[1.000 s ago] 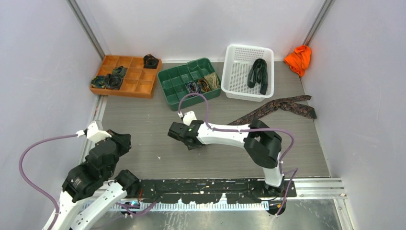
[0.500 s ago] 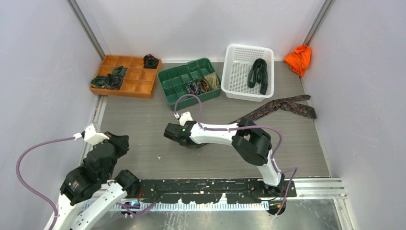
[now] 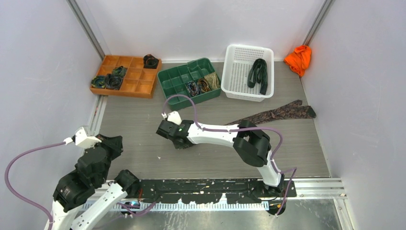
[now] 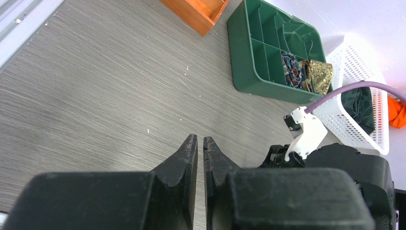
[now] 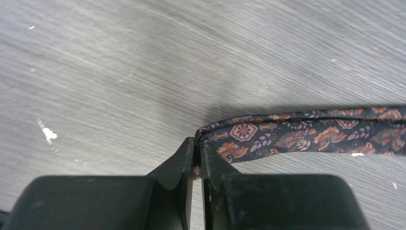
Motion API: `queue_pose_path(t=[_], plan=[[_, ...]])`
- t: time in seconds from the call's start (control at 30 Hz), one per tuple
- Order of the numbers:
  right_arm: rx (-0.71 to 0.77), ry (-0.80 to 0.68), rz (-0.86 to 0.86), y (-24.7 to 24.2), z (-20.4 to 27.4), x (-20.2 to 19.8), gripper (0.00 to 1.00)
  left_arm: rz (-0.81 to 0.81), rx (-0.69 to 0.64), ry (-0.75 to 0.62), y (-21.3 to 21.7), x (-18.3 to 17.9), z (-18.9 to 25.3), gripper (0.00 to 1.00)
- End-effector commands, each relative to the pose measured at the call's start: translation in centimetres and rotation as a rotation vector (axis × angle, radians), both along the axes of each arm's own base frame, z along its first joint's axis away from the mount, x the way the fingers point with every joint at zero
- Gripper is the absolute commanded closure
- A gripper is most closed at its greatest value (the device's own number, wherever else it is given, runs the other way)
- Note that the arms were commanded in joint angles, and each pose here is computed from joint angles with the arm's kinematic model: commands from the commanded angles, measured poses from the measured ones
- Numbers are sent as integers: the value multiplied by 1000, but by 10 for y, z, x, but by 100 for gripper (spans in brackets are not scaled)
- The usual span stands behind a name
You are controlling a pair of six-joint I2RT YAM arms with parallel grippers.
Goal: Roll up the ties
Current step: Roll the tie at the center of the board.
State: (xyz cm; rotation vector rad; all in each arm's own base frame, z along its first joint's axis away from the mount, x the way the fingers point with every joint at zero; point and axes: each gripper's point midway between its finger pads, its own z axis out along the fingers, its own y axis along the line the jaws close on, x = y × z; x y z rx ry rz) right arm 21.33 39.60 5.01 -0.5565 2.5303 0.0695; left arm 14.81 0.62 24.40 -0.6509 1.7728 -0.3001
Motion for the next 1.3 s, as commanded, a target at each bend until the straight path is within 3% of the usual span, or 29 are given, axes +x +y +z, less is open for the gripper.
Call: queue_pose_path(t=[0.0,0.13,0.27,0.5,0.9,1.13,1.2,1.27], plan=[[156,49,132,39,20,-10,86,30,12,-24,7,0,9,89],[272,113,169,48,34,-16,86,17,16,-26,2,5,12,89],[479,248,182,49,49,-17,86,-18,28,-1,-14,19,9,90],[758,373,136,17,65,3,86,-98,44,27,-49,47,-1,92],[770,422,13,-49,31,24,86,-409,-7,47,-141,87,-27,100],[693,406,-46,-80,7,38,85,-477,-23,87,-163,95,-52,100],[663,399,-51,-84,2,41,83,-491,-27,97,-167,96,-57,100],[603,411,-59,-90,-7,42,74,-500,-26,112,-170,96,-63,100]])
